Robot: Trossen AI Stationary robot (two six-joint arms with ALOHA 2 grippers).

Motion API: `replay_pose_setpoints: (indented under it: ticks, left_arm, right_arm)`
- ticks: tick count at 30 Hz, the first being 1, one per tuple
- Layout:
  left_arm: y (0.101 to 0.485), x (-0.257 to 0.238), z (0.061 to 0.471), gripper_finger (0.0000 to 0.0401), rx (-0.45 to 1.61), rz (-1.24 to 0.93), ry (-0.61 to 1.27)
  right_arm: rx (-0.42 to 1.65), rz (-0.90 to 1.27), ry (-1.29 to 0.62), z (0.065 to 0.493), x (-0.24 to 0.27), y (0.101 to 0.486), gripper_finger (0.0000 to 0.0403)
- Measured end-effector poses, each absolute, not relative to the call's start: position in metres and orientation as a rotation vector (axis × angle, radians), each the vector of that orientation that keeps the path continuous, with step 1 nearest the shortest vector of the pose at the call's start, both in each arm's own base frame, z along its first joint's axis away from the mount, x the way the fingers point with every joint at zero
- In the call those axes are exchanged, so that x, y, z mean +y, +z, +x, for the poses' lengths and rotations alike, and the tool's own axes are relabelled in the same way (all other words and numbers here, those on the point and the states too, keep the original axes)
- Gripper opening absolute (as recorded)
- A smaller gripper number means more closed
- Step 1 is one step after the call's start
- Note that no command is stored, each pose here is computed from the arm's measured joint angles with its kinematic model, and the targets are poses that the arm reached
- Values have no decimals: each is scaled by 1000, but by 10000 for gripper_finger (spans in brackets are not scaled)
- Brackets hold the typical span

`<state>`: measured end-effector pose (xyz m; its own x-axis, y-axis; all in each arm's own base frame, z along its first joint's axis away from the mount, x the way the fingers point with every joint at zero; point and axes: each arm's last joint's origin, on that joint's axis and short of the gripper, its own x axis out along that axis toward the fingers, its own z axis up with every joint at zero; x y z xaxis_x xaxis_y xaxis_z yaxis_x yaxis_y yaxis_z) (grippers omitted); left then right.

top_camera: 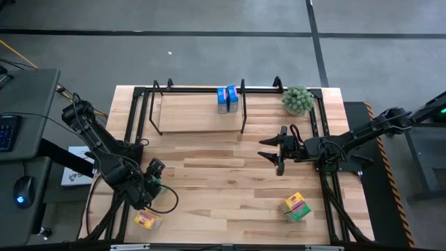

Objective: Stack cereal on shelf
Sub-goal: Put the top green cereal box on the shelf

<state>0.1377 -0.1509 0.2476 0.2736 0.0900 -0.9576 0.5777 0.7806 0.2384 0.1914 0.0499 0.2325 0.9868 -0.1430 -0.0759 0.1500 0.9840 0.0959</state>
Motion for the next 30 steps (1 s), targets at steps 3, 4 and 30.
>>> replay_pose_setpoints:
  ticks: [3,4,30]
  left_arm:
    - [247,-148,140,244,1299,568,-336]
    - [247,-147,141,244,1309,559,-332]
    - [210,-125,149,243,1450,315,-221]
  right_arm:
    - [68,111,-148,191,50,232,200]
    - [68,118,-148,191,50,232,200]
    - [70,122,-153,191,50,232,200]
